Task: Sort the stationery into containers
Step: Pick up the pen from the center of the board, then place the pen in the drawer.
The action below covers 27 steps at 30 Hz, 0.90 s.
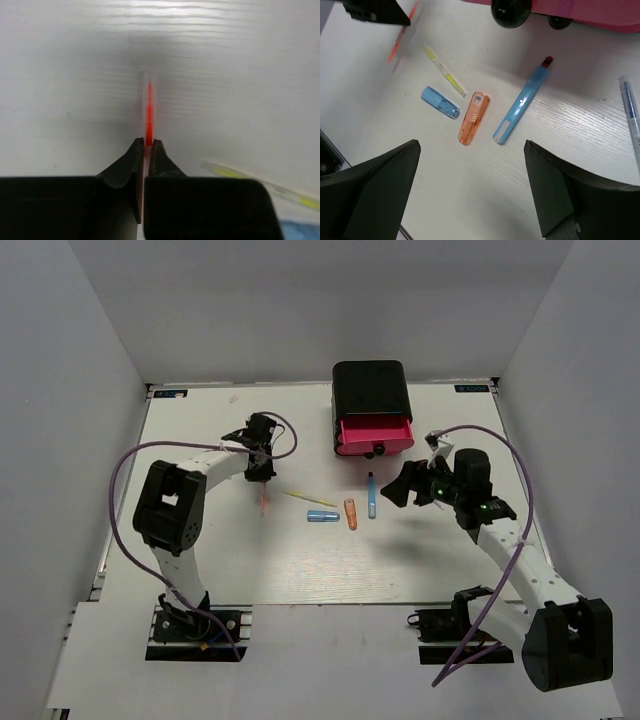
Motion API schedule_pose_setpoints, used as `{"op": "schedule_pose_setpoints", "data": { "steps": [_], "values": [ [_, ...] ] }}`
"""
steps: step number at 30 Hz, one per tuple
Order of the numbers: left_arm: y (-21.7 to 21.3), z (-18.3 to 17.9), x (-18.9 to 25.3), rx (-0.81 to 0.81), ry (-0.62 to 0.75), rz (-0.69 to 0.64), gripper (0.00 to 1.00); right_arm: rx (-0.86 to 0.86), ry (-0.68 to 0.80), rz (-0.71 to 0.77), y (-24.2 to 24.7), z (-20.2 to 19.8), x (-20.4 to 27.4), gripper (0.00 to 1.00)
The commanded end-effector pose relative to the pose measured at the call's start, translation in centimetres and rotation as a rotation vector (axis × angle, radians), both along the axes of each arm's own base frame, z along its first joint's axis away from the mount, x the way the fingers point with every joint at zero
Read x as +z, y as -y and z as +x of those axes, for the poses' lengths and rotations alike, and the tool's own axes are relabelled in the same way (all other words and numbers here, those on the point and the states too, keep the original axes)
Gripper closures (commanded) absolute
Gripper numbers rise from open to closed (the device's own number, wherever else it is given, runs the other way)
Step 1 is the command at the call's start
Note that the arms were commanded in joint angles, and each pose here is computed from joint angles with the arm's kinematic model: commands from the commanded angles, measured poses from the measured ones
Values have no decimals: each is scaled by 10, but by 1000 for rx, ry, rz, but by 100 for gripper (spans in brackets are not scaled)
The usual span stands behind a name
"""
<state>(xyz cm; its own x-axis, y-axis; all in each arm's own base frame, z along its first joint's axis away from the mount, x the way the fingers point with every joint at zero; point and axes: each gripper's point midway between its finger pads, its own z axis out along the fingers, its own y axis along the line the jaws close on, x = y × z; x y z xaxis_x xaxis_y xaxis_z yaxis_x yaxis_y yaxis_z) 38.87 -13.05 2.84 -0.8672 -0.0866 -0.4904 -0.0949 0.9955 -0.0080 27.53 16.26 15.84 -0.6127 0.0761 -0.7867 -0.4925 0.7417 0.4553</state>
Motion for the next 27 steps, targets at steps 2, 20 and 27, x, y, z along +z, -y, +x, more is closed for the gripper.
{"op": "schedule_pose_setpoints", "data": {
  "steps": [2, 20, 27],
  "values": [
    [62, 18, 104, -314, 232, -248, 100, 124, 120, -105, 3, -12, 4, 10],
    [226, 33, 335, -1028, 858, -623, 100, 293, 294, -180, 6, -53, -11, 94],
    [271, 34, 347, -1075, 1008, -578, 100, 283, 296, -179, 9, -60, -16, 91]
  ]
}}
